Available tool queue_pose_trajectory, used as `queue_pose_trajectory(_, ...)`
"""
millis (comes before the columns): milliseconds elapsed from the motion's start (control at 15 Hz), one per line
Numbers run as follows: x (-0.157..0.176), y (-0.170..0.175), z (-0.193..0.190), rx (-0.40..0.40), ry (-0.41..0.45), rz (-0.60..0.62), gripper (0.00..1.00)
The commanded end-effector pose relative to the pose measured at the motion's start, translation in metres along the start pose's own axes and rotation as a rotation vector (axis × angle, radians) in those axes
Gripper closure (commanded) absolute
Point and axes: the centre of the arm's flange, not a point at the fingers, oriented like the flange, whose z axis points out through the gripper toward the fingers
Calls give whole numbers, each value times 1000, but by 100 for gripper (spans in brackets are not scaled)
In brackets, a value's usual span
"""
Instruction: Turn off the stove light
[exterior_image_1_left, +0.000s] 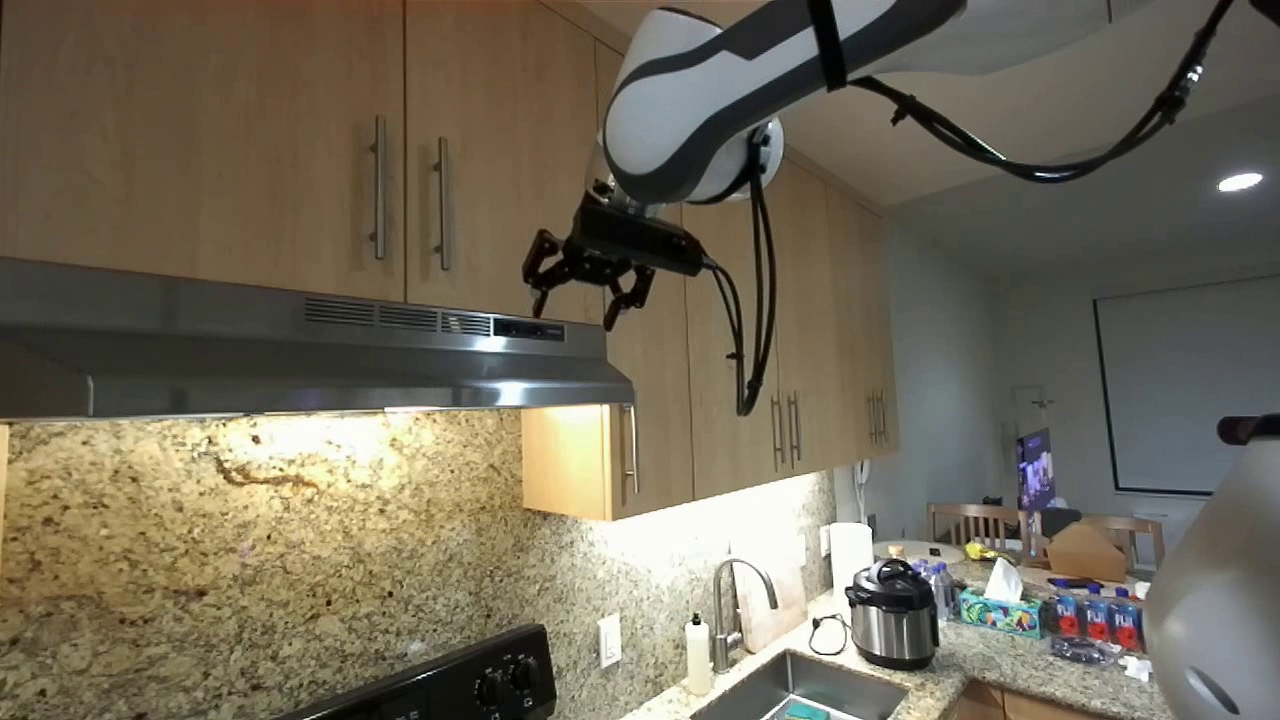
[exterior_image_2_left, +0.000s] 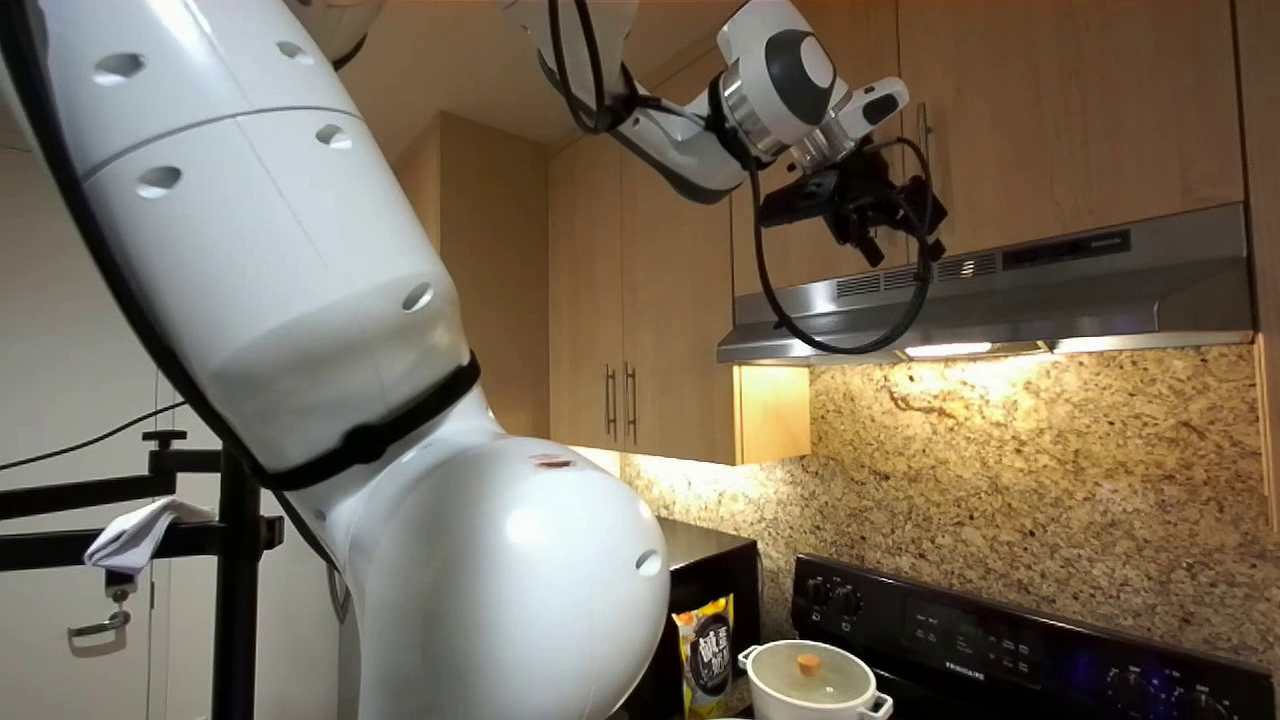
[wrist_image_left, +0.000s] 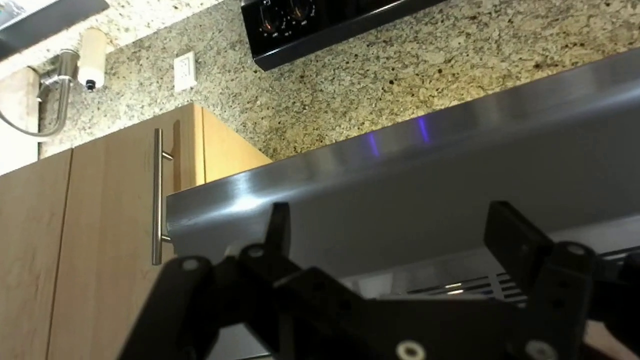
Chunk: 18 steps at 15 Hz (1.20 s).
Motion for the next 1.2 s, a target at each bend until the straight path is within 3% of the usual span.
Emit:
queue_pose_trajectory(0,1,3,4,-6,-5,-20,0)
queue_pose_trajectory(467,9,13,18,-37,18,6,0)
queue_pose_trajectory(733,30,25,44,-48,23,65,0)
queue_pose_trajectory(1133,70,32,77,-73,16,59,0)
